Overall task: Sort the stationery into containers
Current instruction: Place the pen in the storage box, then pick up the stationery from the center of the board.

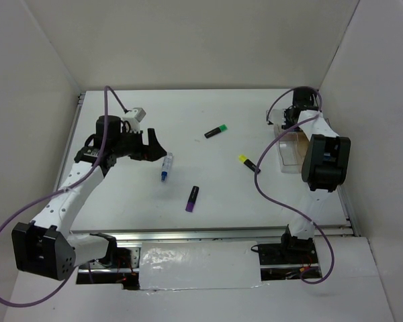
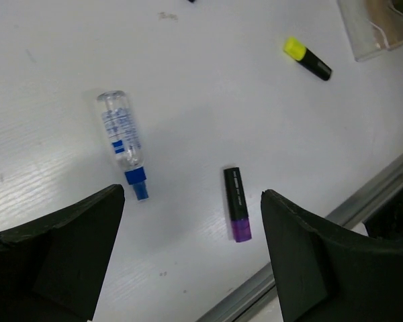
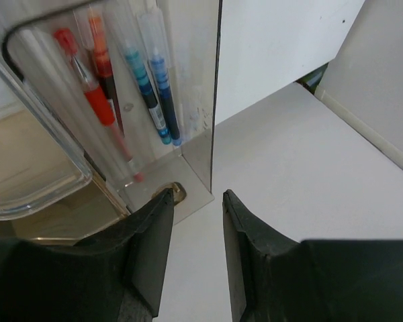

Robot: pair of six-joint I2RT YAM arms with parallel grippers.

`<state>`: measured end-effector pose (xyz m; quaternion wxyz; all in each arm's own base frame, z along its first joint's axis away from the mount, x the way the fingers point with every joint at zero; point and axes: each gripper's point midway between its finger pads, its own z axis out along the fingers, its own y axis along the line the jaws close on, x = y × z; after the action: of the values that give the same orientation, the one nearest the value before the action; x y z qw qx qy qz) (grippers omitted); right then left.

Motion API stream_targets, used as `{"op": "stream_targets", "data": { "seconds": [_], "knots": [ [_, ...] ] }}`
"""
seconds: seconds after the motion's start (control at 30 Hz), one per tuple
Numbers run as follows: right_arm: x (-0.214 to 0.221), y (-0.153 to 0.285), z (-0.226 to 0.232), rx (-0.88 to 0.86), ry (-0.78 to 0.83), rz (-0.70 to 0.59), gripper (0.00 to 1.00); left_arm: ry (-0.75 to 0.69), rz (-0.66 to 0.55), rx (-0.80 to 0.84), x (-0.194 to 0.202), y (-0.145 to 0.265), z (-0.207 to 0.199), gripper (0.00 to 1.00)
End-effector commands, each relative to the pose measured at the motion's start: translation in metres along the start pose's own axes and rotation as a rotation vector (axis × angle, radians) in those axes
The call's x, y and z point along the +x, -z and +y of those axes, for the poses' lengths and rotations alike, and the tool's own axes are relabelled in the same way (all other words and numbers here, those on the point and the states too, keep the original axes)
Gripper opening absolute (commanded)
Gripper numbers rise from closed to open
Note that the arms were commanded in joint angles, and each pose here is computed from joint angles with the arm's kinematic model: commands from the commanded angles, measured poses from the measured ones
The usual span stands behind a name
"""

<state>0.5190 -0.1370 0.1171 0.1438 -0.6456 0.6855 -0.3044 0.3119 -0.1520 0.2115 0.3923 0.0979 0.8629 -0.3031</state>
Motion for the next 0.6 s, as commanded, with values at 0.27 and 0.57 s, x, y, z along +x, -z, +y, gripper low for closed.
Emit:
{"op": "stream_targets", "data": {
  "seconds": [0.27,0.57],
  "knots": [
    [-0.112,0.155,-0.078,0.259,-0.312,-0.5,0.43,0.024,0.009,-0.398,0.021,-0.032,0.055,0.86],
    [-0.162,0.256,-0.028,0.212,-0.484,-0.834,0.75,0.029,0.166,-0.445,0.05,-0.09,0.084,0.76]
  ]
}}
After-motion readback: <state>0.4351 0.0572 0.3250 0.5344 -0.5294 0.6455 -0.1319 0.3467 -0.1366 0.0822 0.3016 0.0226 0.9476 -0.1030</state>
